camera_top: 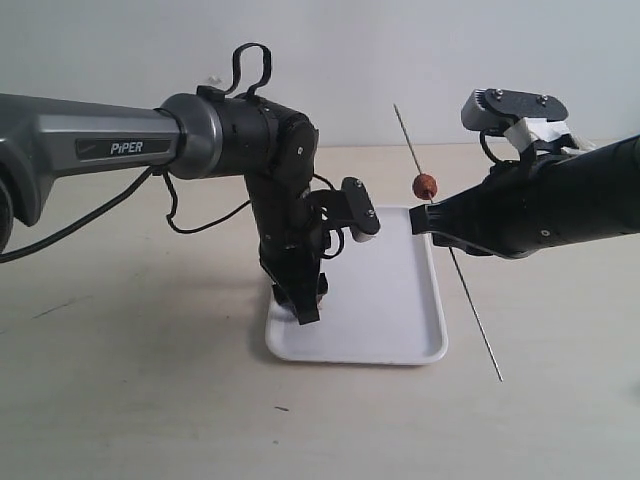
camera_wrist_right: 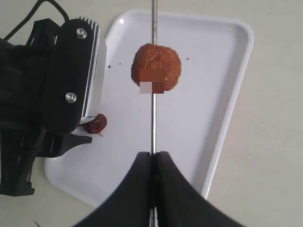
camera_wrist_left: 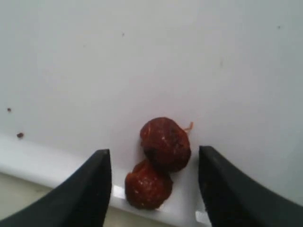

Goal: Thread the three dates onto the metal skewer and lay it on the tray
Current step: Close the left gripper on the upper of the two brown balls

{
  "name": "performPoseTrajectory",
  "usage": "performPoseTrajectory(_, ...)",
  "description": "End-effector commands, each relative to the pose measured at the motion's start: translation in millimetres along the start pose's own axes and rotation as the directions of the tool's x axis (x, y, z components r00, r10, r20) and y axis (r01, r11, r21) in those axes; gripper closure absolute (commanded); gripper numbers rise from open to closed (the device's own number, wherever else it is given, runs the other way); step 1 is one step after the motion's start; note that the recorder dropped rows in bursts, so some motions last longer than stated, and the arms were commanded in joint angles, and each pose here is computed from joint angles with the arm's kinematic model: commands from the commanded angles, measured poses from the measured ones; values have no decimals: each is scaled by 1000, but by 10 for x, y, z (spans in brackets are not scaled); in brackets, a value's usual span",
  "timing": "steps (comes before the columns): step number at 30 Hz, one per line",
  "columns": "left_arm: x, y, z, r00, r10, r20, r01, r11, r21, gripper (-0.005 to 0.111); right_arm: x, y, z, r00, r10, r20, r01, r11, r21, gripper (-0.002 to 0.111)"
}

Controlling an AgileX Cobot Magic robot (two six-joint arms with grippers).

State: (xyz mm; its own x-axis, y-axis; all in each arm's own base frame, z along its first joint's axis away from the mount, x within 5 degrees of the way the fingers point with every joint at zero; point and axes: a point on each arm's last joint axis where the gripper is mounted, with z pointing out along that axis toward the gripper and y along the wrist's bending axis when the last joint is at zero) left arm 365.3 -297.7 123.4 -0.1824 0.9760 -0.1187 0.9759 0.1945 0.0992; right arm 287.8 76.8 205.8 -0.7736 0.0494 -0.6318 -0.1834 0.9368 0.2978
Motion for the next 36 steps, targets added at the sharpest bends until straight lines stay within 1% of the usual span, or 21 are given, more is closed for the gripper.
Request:
performPoseTrajectory(1,-23,-21,15,1000,3,8,-3,1000,2,52,-31,-16,-10,1000,-9,15,9,1000,10,108)
performPoseTrajectory(12,-10,-10,15,1000,10,-6,-10,1000,-11,52,-31,-16,-10,1000,-9,15,9,1000,10,108)
performPoseTrajectory(32,24,-13,22,999,-30,-39,30,1000,-1,52,-24,-10,-10,1000,-13,7,13,1000,3,108)
performPoseTrajectory(36,25,-13,22,998,-49,-39,49,999,-2,56,-24,-10,-10,1000,-17,7,17,1000,3,108)
